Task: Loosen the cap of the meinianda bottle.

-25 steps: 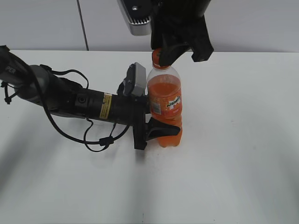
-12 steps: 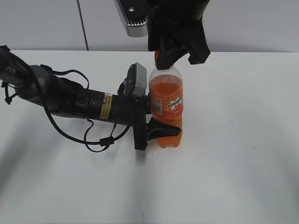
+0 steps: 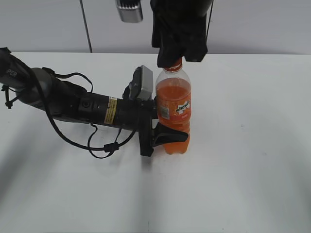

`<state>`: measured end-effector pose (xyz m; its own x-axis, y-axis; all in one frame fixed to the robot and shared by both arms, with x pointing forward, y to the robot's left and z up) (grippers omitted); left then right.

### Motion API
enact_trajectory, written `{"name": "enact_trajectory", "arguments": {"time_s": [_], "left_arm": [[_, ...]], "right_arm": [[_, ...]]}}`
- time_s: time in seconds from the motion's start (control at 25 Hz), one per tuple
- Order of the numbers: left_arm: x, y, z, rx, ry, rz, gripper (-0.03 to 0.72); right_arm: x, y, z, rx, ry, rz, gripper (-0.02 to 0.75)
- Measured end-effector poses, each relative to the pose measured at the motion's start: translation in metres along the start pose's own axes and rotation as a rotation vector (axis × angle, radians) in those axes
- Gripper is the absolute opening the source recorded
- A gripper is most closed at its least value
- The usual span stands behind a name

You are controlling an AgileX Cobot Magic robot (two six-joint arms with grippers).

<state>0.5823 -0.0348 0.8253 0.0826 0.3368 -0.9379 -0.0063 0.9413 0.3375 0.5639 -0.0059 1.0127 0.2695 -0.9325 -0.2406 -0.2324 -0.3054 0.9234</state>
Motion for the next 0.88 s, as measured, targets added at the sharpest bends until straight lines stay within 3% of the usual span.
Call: {"name": "enact_trajectory", "arguments": {"time_s": [0.52,0.72,0.88], "left_arm": [[0.0,0.0,0.0,0.0,0.0,0.0,0.398],[0.0,0.0,0.0,0.001,0.0,0.0,0.398],[0.0,0.0,0.0,0.001,0.0,0.001,0.398]], "right_arm": [[0.0,0.026,-0.028,0.126,-1.06,-0.045,0.334],[-0.016,0.029,-0.02,0.034,-1.301,-0.114,0.334],[-0.015,0.05,-0.02,0.056,-1.456,-0.154,0.335]]}}
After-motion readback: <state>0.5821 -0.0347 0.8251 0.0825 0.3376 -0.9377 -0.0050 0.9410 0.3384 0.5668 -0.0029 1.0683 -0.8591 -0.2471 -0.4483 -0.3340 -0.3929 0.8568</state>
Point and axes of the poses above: a point on each arm's last joint axis where the gripper is mounted, y pointing back along that axis away from the gripper, z along the wrist's bending axis when the last joint is at zero, x = y × z, the point moved 10 cm from there along -y, pointing out along that axis toward the gripper, and after that the axes turned 4 degrees about -y, right-handed, at the moved point
